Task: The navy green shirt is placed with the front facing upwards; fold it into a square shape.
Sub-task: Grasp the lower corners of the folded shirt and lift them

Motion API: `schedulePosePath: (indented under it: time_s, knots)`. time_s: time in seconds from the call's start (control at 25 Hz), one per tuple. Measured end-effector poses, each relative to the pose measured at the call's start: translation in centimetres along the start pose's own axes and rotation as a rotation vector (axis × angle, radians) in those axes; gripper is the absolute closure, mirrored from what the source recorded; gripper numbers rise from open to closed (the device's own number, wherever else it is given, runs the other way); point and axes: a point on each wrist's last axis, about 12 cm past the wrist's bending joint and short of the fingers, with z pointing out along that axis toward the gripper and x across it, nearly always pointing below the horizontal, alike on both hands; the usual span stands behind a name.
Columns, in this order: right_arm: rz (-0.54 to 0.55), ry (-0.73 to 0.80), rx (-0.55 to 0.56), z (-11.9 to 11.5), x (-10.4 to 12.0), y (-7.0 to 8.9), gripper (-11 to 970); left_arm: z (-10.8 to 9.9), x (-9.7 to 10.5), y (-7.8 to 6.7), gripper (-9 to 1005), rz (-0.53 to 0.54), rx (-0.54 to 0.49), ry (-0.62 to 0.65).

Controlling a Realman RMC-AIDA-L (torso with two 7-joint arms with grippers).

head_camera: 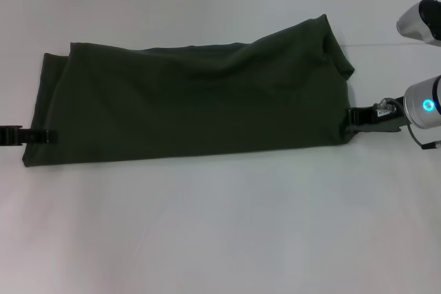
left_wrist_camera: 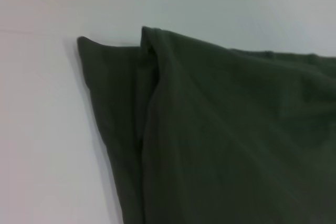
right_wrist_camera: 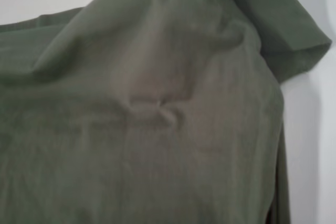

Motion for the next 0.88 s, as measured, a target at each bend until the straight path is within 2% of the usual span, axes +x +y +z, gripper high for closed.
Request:
schedulePosePath:
  time_s: [0.56,0.88]
  knots:
    - [0.004,0.01,0.0,0.0,0.3,-0.2,941,1.9,0.7,-0.5,123,0.1,-0.062,0.001]
    - [0.006,0.011,-0.001,0.1,0.3,-0.2,941,2.0,1.1,-0.3,123,0.083,-0.072,0.019]
